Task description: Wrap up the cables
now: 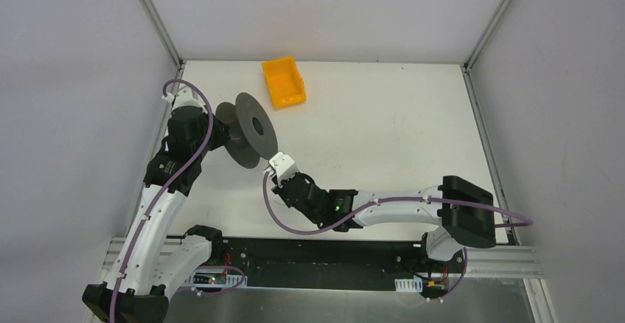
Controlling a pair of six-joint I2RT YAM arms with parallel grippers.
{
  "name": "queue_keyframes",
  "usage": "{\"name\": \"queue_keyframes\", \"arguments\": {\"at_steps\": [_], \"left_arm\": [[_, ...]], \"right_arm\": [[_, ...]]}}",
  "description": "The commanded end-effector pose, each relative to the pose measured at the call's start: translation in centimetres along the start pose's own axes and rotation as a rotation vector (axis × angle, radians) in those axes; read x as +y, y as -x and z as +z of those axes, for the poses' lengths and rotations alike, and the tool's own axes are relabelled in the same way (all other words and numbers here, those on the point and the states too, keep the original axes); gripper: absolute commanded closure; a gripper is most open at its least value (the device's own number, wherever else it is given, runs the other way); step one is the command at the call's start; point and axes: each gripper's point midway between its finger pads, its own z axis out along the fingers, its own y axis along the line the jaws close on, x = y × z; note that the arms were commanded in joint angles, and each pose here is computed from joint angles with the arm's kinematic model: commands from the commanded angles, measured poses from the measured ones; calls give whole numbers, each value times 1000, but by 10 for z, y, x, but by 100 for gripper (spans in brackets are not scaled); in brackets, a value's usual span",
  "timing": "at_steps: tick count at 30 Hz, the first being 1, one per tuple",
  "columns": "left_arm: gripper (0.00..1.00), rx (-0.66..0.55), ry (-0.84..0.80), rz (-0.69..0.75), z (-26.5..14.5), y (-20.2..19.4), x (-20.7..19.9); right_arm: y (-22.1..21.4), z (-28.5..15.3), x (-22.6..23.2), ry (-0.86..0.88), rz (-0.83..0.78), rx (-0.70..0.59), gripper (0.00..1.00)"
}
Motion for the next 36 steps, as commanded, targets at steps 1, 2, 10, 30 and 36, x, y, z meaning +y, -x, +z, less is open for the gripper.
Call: {"name": "queue_keyframes", "arguments": {"at_steps": [1, 2, 10, 30, 36], "left_arm": [[100, -78, 27, -21, -6, 24, 0], [100, -79, 36, -25, -7, 24, 1], [100, -88, 70, -79, -7, 25, 6], [100, -100, 110, -72, -8, 24, 15], [100, -94, 125, -77, -6, 20, 19]], "right_arm": [[19, 2, 4, -19, -16, -37, 95], [19, 3, 5, -16, -14, -38, 94], [7, 8, 20, 34, -8, -16, 100], [-38, 20, 36, 63, 36, 71, 97], [-56, 18, 37, 77, 70, 92, 100]]}}
